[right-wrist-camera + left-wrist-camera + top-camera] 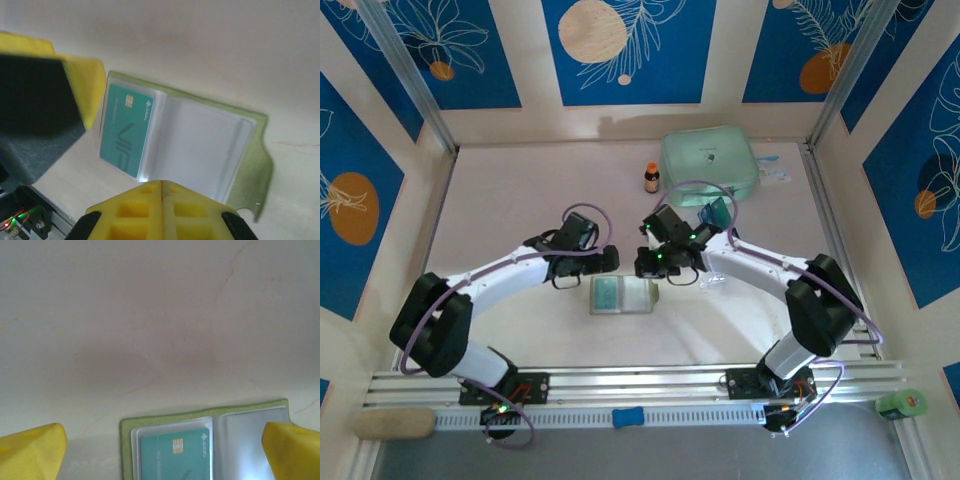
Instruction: Put the credit cards into the card holder
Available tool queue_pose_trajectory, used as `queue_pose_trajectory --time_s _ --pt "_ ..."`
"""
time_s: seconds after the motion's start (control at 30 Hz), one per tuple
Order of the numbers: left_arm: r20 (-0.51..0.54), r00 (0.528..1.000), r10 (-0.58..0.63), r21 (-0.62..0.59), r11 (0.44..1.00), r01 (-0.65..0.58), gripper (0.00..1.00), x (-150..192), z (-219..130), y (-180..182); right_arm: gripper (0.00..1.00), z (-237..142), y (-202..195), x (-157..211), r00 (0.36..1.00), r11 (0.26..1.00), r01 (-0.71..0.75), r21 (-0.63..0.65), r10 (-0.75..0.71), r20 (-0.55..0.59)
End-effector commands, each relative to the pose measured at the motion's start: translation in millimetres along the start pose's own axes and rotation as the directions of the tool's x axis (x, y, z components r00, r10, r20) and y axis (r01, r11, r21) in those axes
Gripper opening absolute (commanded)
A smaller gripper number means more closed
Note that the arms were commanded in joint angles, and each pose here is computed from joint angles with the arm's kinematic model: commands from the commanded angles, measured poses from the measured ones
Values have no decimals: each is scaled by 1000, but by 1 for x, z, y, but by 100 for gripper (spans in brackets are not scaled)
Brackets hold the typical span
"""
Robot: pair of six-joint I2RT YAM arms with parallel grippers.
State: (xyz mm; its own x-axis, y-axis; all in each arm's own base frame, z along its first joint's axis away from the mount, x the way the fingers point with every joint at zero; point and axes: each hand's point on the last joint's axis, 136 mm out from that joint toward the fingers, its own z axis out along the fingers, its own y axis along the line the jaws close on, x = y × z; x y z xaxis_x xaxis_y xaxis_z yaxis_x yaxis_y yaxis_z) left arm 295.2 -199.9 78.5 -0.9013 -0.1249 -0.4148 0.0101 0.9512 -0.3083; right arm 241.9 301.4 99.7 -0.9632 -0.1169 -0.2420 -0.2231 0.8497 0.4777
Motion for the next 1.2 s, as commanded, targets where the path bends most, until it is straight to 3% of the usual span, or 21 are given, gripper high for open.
queue_pose_trajectory --time_s 0.0,0.6,1.17 --pt "12 999 -34 32 999 34 100 -1 -1 1 1 19 -2 14 998 1000 -20 10 21 -57" --pt "-24 996 -83 89 992 85 100 27 0 12 0 66 -54 45 985 986 -32 166 60 -163" --pt "-31 993 -116 190 974 120 100 32 11 0 0 77 -68 64 977 982 -44 185 82 -199"
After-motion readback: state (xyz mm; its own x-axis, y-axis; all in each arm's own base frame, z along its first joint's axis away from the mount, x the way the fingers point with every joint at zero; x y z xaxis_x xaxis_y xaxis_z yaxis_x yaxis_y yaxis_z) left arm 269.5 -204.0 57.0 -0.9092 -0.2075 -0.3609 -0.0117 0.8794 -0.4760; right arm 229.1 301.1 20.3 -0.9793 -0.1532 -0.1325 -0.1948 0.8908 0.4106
